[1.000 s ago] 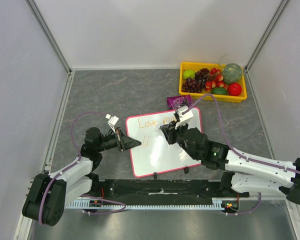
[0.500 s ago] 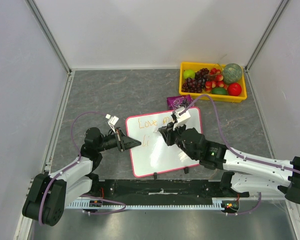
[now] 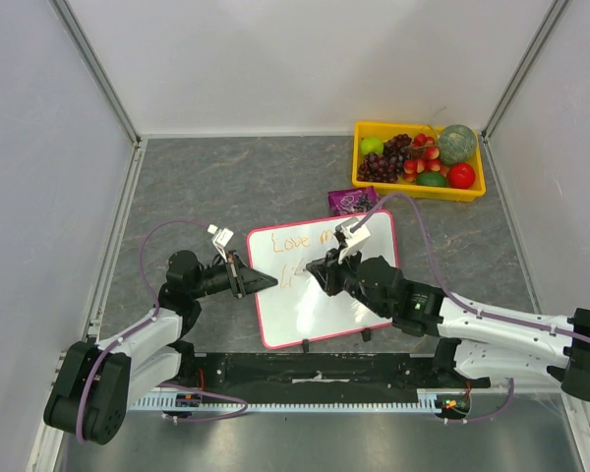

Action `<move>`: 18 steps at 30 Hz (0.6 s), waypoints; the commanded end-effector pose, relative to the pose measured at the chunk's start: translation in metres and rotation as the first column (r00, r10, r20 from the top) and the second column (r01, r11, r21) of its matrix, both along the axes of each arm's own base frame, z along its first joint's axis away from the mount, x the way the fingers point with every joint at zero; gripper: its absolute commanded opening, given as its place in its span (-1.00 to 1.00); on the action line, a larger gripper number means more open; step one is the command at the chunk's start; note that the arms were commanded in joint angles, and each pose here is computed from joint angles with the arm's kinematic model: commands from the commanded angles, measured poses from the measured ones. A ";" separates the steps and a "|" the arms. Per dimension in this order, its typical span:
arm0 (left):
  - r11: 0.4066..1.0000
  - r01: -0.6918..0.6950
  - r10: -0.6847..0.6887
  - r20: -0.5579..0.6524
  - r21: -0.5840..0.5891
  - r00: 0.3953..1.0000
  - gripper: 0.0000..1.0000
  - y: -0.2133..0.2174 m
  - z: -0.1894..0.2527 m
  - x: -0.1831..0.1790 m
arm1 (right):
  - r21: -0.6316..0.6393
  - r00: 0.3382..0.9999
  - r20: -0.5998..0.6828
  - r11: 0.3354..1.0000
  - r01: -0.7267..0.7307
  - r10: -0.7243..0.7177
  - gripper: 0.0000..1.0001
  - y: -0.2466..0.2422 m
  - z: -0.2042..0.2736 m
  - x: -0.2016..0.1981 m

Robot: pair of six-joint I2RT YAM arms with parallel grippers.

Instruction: Write a sentence on the whiteboard

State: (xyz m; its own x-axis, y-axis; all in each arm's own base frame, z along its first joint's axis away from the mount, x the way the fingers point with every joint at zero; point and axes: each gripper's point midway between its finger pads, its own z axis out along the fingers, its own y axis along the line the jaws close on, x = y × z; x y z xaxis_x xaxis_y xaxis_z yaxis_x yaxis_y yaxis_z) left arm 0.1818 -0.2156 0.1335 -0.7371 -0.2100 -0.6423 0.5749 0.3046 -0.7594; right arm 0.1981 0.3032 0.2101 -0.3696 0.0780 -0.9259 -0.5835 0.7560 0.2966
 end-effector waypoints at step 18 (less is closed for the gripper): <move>0.995 -0.035 0.024 0.113 0.096 0.993 -0.96 0.005 -0.019 0.010 | -0.001 0.988 -0.072 0.991 -0.134 0.133 -1.00 -0.001 -0.023 -0.029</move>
State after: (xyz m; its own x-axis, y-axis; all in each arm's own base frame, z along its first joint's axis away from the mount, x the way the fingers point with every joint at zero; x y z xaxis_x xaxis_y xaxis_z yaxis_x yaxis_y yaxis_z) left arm 0.1817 -0.2157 0.1336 -0.7366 -0.2091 -0.6432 0.5765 0.3034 -0.7587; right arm 0.1743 0.3029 0.1898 -0.4340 0.0411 -0.9000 -0.6402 0.6888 0.3401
